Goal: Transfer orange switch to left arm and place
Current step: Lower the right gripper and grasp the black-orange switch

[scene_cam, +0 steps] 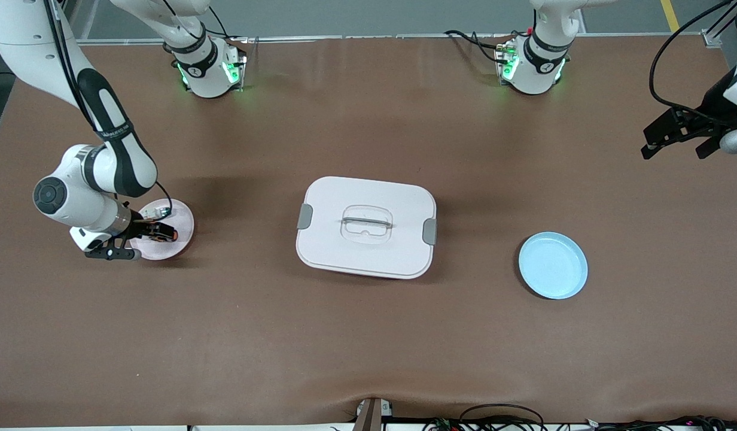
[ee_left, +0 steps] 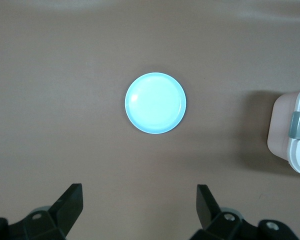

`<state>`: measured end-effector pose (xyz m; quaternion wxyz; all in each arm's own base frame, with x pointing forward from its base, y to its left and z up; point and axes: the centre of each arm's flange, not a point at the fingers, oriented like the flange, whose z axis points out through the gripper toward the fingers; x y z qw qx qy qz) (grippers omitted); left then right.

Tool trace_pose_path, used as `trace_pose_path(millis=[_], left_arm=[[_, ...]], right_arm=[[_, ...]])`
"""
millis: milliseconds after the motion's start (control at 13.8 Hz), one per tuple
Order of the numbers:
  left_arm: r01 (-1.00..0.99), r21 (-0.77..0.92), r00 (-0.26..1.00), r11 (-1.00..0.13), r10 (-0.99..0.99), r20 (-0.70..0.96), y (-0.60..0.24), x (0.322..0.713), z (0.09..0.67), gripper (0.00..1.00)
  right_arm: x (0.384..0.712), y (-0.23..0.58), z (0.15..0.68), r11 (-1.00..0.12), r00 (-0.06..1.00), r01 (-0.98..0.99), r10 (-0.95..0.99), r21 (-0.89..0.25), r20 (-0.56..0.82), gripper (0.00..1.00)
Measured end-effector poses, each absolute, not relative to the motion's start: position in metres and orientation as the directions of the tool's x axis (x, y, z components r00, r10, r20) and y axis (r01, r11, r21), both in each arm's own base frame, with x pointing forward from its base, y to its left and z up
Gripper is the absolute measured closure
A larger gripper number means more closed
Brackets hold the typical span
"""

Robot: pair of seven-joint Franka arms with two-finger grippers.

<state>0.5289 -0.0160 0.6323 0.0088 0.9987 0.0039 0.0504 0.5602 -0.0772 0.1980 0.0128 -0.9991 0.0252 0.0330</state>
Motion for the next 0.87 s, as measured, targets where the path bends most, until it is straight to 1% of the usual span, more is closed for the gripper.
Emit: trace_pose_path(millis=[869], left_arm=[[0.007, 0.018, 0.995, -1.000, 0.009, 0.101, -0.016, 0.529, 0.632, 0.00]], right_arm=[[0.552, -0.075, 0.186, -0.998, 0.994, -0.050, -0.048, -0.028, -0.096, 0.00]])
